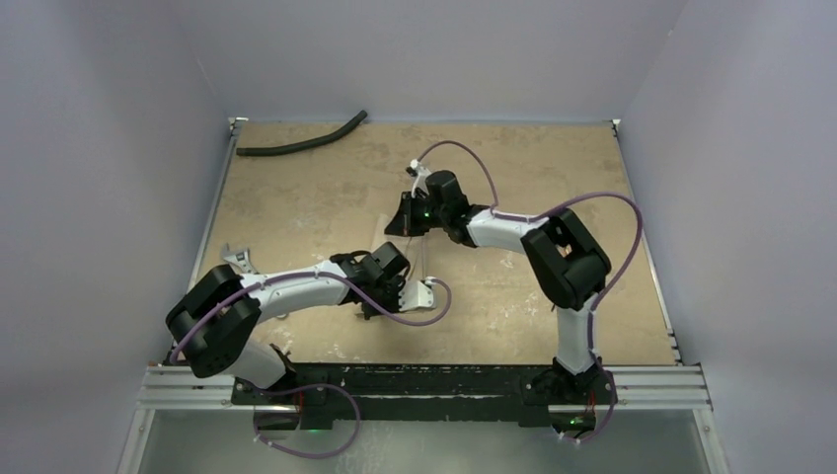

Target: Fold the napkin into a case and place the utensils inside

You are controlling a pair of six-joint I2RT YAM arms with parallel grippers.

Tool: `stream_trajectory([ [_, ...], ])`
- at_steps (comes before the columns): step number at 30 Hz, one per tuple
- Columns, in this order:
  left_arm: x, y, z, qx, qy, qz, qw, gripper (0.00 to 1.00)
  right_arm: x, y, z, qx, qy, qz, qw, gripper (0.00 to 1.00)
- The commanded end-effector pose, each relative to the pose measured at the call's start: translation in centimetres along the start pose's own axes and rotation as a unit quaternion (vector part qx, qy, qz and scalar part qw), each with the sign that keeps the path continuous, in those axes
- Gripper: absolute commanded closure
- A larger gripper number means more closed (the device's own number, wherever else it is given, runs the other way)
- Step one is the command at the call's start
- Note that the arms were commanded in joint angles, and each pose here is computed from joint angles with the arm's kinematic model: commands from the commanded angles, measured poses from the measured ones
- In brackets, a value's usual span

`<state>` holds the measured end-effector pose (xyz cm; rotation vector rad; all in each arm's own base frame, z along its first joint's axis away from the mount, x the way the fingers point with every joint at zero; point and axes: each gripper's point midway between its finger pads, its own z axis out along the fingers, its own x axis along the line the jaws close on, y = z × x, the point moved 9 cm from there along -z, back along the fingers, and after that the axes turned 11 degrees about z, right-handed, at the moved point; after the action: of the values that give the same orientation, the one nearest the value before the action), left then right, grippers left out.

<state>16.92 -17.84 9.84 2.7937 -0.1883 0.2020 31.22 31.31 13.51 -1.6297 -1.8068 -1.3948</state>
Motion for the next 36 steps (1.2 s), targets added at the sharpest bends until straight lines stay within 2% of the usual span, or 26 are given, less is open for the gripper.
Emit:
stream_trajectory([
  [1,-1.2,-1.9,0.3,0.044,-0.018,0.021,0.999,1.0,-2.2,0.0,1.9,0.018,-0.018,0.001,1.0,1.0],
  [7,-0.9,-2.9,0.3,0.075,0.005,0.06,0.995,0.99,-7.8,-0.8,0.7,-0.024,-0.083,0.056,0.995,1.0],
  [11,0.3,-2.6,-0.1,0.083,0.041,0.092,0.991,0.91,-9.5,-1.5,-2.4,-0.091,-0.136,0.086,0.983,1.0],
  [14,1.2,-2.1,-0.4,0.086,0.056,0.109,0.989,0.8,-9.8,-2.3,-4.4,-0.133,-0.163,0.103,0.972,1.0],
  [18,2.1,-1.6,-1.1,0.088,0.075,0.129,0.985,0.61,-10.0,-3.7,-6.8,-0.173,-0.188,0.134,0.957,1.0],
  [19,2.2,-1.3,-1.5,0.084,0.078,0.132,0.985,0.48,-10.0,-3.8,-7.4,-0.187,-0.193,0.136,0.953,1.0],
  [20,2.4,-1.1,-1.9,0.08,0.081,0.131,0.985,0.43,-10.0,-3.9,-7.9,-0.202,-0.202,0.141,0.948,1.0],
  [22,2.5,-0.4,-3.0,0.062,0.081,0.119,0.988,0.16,-9.6,-4.3,-8.8,-0.214,-0.2,0.143,0.945,1.0],
  [23,2.5,0.1,-3.7,0.05,0.079,0.107,0.99,0.12,-9.4,-4.4,-9.3,-0.218,-0.197,0.141,0.945,1.0],
  [27,2.2,2.2,-7.5,-0.027,0.082,0.061,0.994,0.07,-7.2,-3.4,-10.4,-0.226,-0.162,0.12,0.953,1.0],
  [31,1.8,2.9,-10.9,-0.099,0.12,0.025,0.987,0.03,-4.1,-1.9,-10.4,-0.224,-0.118,0.096,0.963,1.0],
  [36,4.0,-0.3,-11.7,-0.12,0.162,-0.089,0.975,0.04,-0.4,-1.3,-7.6,-0.182,-0.058,0.064,0.98,1.0],
])
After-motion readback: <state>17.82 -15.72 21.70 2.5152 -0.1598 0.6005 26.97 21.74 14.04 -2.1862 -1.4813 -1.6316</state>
